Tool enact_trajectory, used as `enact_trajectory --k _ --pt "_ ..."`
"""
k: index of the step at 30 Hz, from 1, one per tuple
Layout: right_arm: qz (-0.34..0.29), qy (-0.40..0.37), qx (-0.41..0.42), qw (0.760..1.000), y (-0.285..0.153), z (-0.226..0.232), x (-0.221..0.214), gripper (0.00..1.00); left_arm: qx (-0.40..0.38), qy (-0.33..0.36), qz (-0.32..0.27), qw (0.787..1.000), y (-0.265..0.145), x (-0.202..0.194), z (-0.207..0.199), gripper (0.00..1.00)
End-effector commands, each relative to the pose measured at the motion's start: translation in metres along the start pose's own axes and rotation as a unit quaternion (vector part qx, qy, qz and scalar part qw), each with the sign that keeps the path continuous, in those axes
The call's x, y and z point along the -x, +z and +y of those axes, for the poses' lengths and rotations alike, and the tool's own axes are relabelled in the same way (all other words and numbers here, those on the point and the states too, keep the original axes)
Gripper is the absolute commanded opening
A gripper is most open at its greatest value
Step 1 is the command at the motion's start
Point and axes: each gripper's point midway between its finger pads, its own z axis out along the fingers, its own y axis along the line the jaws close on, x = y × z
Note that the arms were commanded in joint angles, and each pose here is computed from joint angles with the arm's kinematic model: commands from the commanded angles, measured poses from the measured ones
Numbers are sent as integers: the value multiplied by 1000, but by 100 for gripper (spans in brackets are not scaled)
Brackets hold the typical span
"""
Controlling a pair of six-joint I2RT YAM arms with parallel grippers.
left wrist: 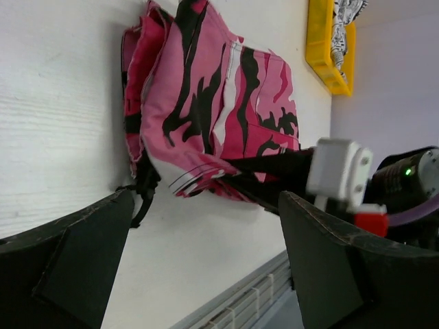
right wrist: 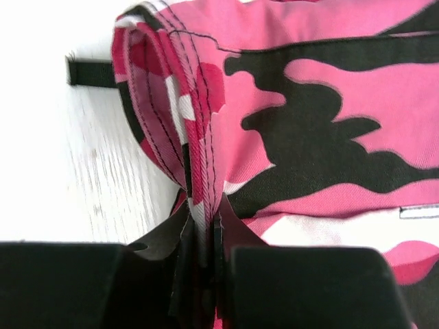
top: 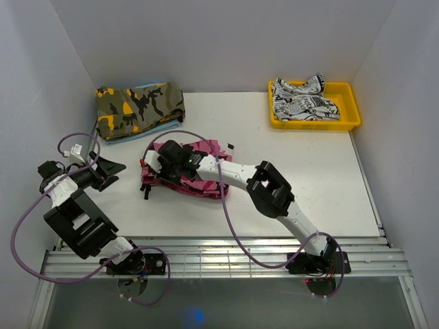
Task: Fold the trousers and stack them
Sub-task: Neatly place the folded trousers to the corner
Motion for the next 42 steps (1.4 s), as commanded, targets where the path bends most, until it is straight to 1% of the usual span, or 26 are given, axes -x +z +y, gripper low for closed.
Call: enact_trajectory --k 1,2,3,4,5,8,10,13,16,17,21,23,24,26,27,29,30,33,34,36,37,39,40,41,42 --pt "-90 41 51 994 -59 -23 42 8 -30 -19 -27 999 8 9 -13 98" --pt "-102 36 61 992 -65 -17 45 8 -30 -24 -18 999 16 4 -16 98" --pt "-106 32 71 991 -68 -14 46 8 -26 -54 -15 998 22 0 -18 98" --pt "-108 30 77 991 -69 -11 46 8 -22 -41 -19 999 28 3 -20 98" --pt "-107 34 88 990 -69 -7 43 8 -7 -34 -8 999 40 -2 -22 98" --pt "-105 50 98 988 -68 -5 39 8 19 -48 -2 999 61 -5 -27 98" --pt "-105 64 98 988 -67 -9 37 8 23 -92 -4 996 70 -9 -18 98" --pt "-106 81 98 986 -67 -14 36 8 3 -121 -6 993 76 -18 -17 98" --pt "-91 70 65 991 -62 -24 28 8 3 -105 -17 994 75 -18 -17 98" --pt "-78 58 45 994 -57 -27 21 8 3 -97 -22 995 73 -16 -19 98" --pt "-36 33 33 998 -43 -17 7 36 8 -97 -22 995 71 -17 -20 98" --pt "-15 15 26 999 -40 -5 0 42 20 -105 -24 994 69 -13 -16 98" --pt "-12 8 20 1000 -40 -2 -1 48 21 -114 -21 993 69 -13 -13 98" --pt "-15 -16 3 1000 -42 7 1 53 17 -131 -25 991 64 -8 -10 98" --pt "-16 -25 -3 1000 -42 10 2 60 15 -136 -28 990 62 -4 -10 98" --pt "-16 -45 -27 998 -41 15 5 71 12 -142 -34 989 57 0 -10 98" --pt "-14 -51 -29 998 -40 17 6 75 11 -139 -36 990 56 3 -11 98" --pt "-9 -57 -38 998 -33 21 5 76 9 -137 -37 990 53 1 -15 98" --pt "5 -60 -47 997 -25 21 -3 76 9 -137 -37 990 53 1 -16 98" --pt "14 -72 -66 995 -15 15 -8 74 9 -136 -34 990 52 -3 -16 98" --pt "33 -76 -85 993 -6 9 -22 74 11 -130 -33 991 52 -5 -15 98" --pt "42 -88 -102 990 3 3 -33 69 13 -128 -31 991 51 -10 -15 98" --pt "53 -87 -106 989 8 1 -44 66 12 -129 -27 991 50 -17 -14 98" --pt "58 -87 -103 989 12 1 -50 51 13 -133 -25 991 50 -21 -13 98" --pt "66 -87 -99 989 16 3 -58 42 12 -138 -20 990 50 -26 -13 98"
